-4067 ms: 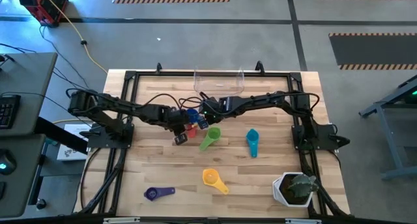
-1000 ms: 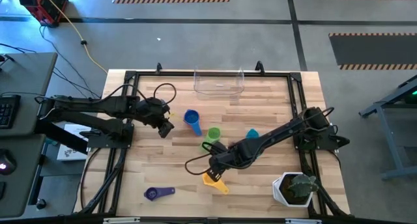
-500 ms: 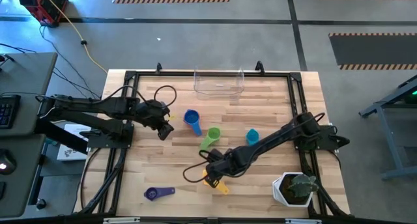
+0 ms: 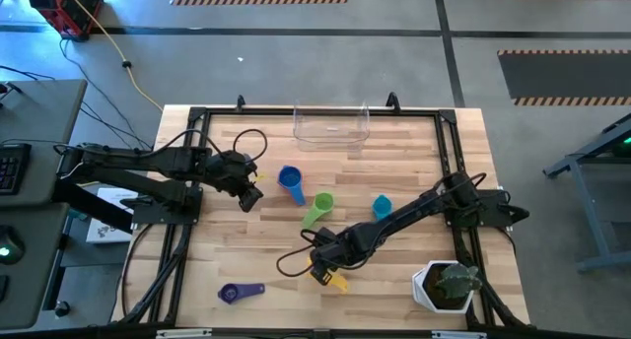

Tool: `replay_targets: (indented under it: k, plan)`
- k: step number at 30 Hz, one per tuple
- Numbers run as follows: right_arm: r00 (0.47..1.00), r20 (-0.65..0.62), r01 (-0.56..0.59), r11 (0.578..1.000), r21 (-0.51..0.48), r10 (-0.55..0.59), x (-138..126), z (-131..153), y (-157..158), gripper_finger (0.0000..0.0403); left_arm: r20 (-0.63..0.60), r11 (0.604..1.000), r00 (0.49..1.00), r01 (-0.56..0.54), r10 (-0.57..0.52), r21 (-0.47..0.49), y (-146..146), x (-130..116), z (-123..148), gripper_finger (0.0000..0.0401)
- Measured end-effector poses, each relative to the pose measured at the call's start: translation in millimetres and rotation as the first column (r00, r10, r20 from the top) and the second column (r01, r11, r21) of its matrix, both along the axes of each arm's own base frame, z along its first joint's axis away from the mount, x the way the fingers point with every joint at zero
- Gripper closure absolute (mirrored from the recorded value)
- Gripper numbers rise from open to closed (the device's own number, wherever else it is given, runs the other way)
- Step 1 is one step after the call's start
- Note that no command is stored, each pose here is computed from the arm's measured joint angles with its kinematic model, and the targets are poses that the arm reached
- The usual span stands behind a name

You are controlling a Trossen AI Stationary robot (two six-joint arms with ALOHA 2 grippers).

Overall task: Nest measuring cups in basket
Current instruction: Stack the yellow measuring cup on top of the blue measuring cup

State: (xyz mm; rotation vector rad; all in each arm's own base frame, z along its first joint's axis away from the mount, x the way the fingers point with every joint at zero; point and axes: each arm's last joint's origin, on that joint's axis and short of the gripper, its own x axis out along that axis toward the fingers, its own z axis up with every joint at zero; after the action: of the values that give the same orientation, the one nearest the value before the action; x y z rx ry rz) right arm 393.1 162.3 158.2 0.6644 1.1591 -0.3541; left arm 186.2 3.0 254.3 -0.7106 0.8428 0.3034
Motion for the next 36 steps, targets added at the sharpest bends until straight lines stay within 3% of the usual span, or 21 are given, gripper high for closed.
replay_targets:
  k: [8,14,26,36]
  plan:
    - [0.998,-0.005,0.062,0.998,0.017,-0.062,7.5,1.7,-18.0,0.0399,0.000,1.000,1.000,0.015,-0.015,0.013,0.1,-0.1,-0.1,0.0364]
    - [0.997,0.029,0.076,0.997,0.034,-0.077,23.4,21.6,-40.2,0.0400,-0.001,1.000,1.000,0.010,-0.010,0.017,2.0,-0.2,-0.2,0.0364]
    - [0.968,0.124,0.227,0.973,-0.048,-0.219,53.1,80.9,-122.6,0.0402,-0.001,0.997,0.999,-0.037,0.037,0.074,23.3,-2.4,-0.1,0.0364]
    - [0.915,0.194,0.377,0.920,-0.105,-0.353,58.6,91.5,-187.3,0.0402,-0.008,0.986,0.997,-0.070,0.072,0.151,46.6,-7.2,0.0,0.0364]
